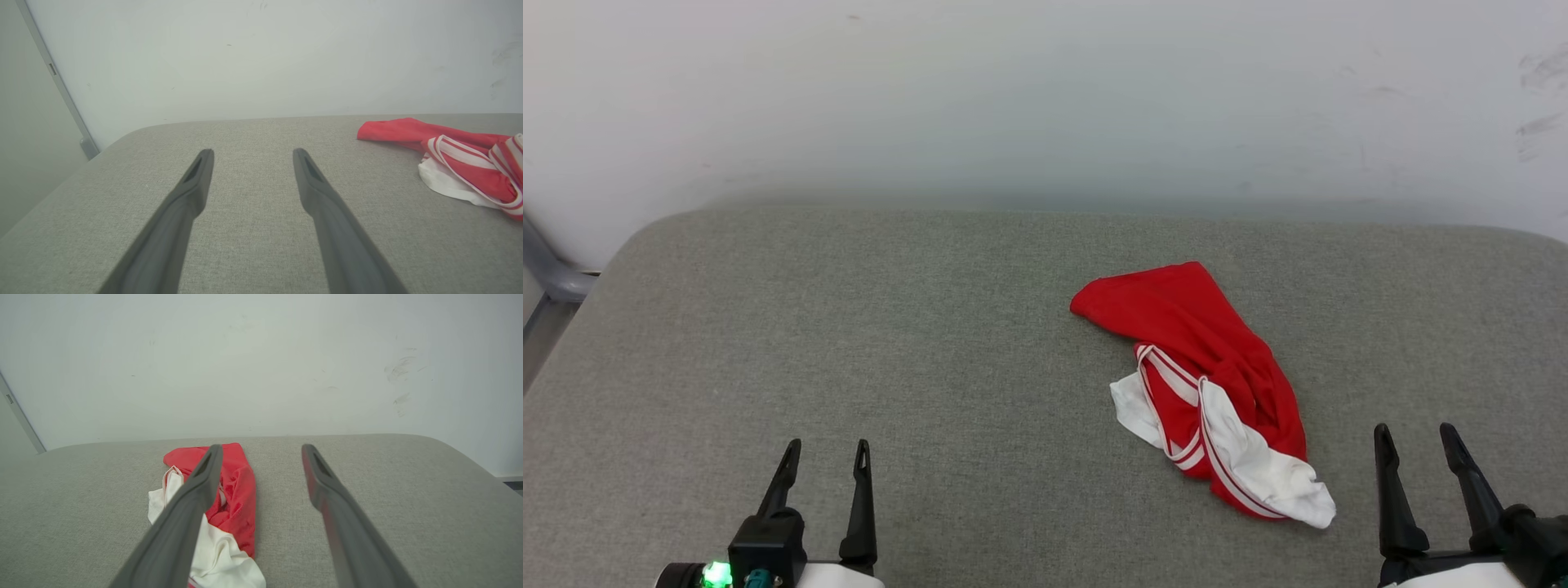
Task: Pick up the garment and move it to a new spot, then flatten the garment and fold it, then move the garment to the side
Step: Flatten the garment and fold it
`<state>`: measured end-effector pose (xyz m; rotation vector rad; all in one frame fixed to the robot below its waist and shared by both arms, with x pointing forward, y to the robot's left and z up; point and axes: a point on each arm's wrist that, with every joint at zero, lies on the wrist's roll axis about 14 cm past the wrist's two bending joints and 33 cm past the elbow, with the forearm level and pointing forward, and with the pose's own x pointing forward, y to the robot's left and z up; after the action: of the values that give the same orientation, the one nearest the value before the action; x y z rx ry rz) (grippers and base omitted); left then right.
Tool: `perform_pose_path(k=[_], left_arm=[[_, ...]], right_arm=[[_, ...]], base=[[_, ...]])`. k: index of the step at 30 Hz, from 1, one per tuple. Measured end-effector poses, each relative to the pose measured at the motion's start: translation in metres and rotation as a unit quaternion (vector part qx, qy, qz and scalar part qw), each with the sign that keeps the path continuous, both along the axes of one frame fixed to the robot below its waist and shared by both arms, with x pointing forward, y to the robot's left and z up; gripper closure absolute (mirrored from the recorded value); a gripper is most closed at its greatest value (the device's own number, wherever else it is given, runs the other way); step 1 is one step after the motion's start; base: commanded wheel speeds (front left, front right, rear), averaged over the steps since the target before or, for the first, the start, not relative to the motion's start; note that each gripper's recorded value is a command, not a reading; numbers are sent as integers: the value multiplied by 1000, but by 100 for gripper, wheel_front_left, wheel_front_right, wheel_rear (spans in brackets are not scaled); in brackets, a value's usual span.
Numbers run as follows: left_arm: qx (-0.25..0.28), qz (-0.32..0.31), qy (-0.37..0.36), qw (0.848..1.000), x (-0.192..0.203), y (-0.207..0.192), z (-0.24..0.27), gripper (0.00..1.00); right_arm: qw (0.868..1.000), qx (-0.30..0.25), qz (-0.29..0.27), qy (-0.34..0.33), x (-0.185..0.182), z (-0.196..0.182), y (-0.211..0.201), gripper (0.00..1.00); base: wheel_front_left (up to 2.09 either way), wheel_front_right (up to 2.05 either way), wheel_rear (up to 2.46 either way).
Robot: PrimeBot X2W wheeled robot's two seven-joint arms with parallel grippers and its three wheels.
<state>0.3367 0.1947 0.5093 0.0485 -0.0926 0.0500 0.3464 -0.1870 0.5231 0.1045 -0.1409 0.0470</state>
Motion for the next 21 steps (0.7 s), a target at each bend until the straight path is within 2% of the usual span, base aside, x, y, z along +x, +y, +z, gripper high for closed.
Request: perform_pose_path(k=[4,9,15,21], left_arm=[[1,-15,-14,1000,8,-5,9,0],[15,-63,-67,996,37,-21,47,0],[58,-153,-112,980,77,-60,85,0],[88,-230,-100,964,117,-101,95,0]], right_arm=[[1000,0,0,2,1,-1,0,0],[1000,0,0,4,3,-2,0,0],[1000,-3,-17,3,4,-2,-10,0],[999,-5,-40,5,8,-3,-25,0]], base=[[0,0,0],[0,0,0],[0,0,0],[0,0,0]])
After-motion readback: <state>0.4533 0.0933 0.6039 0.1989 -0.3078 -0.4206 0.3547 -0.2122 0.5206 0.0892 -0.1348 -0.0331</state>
